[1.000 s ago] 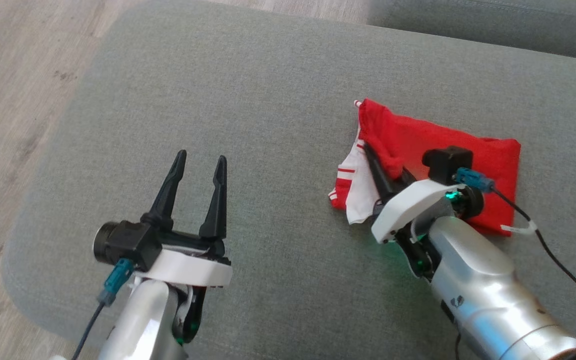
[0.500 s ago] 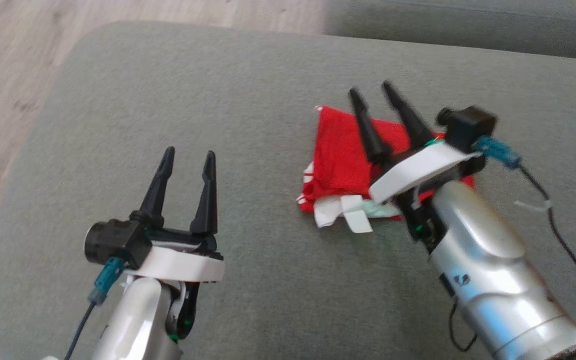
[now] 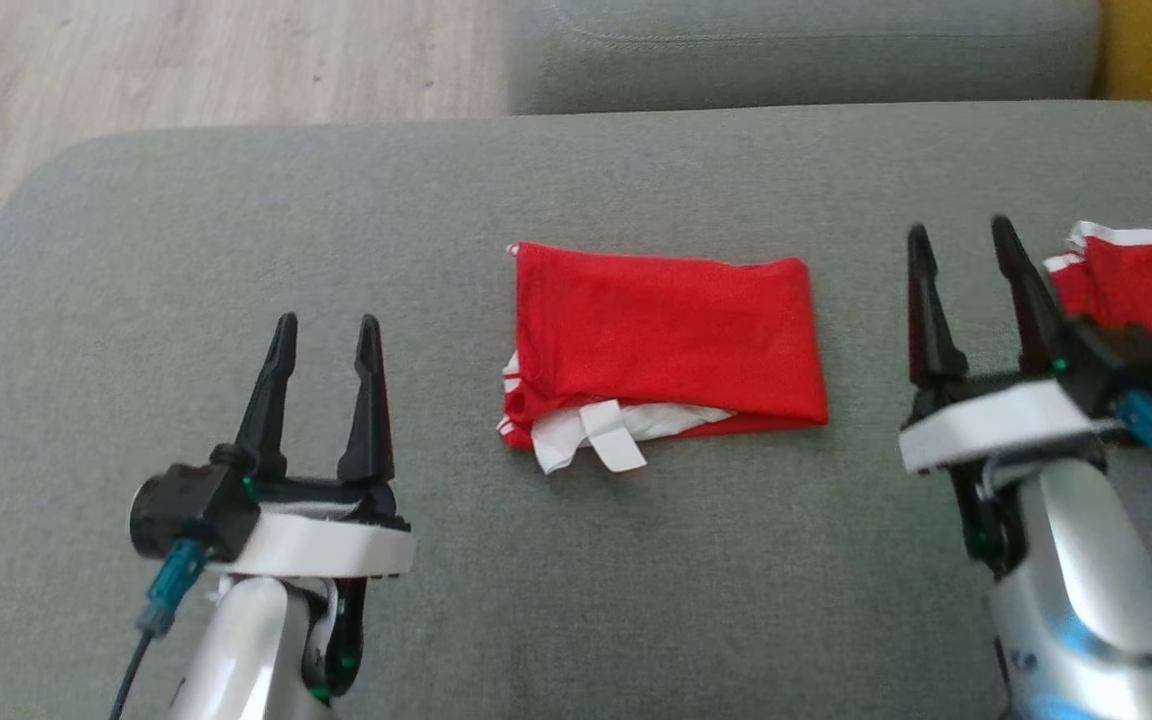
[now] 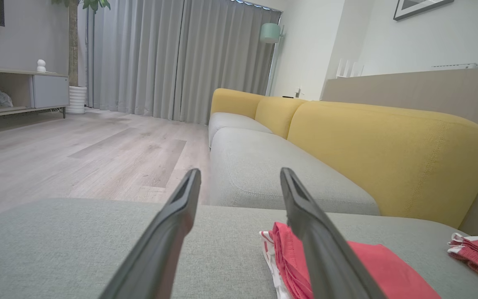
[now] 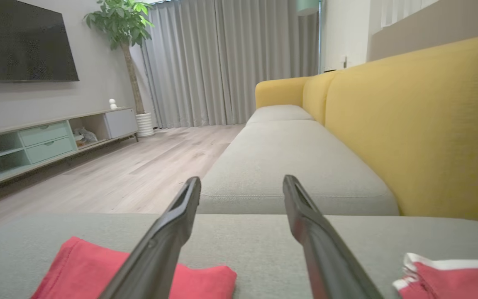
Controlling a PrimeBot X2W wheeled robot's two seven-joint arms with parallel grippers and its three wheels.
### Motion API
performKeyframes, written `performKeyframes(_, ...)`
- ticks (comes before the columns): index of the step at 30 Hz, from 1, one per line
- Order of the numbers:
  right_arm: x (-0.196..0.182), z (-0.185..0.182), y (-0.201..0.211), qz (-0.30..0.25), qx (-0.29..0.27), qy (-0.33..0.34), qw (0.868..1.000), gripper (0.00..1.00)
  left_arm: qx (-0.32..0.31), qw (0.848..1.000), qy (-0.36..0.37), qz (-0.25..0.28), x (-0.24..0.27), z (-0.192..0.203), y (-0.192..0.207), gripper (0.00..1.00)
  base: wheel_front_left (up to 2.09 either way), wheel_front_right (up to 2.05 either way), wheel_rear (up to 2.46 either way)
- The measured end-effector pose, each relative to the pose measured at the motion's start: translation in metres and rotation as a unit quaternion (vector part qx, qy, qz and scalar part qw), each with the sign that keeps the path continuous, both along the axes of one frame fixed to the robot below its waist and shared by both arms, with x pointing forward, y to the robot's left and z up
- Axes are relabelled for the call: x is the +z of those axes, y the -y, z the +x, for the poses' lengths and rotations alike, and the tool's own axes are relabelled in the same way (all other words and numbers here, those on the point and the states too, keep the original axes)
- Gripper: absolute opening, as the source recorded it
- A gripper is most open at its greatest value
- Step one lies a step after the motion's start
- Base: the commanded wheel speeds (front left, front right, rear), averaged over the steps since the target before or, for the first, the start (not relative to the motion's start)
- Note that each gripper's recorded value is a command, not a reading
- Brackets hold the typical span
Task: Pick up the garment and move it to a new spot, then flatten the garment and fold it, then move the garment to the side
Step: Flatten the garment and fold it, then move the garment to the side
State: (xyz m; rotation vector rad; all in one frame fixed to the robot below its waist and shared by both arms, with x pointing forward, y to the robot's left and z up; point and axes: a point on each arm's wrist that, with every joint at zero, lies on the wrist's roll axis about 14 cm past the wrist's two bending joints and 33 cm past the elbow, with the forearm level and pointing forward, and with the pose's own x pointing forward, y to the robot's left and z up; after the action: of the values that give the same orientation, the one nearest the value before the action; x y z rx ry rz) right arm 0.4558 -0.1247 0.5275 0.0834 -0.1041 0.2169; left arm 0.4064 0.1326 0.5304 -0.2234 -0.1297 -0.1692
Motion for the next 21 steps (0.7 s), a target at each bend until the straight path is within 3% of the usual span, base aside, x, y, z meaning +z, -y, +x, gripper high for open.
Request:
performKeyframes(11,-0.039,-0.051,0.040,0.019,-0.055,-0.049,0.997,1.00,-0.015,0.999,-0.045,-0.019,-0.030,-0.011,0.009,1.00,0.00,0.00,0.00)
performKeyframes(21,-0.042,-0.052,0.034,0.026,-0.048,-0.053,0.997,1.00,-0.019,0.998,-0.052,-0.014,-0.036,-0.008,0.010,1.00,0.00,0.00,0.00)
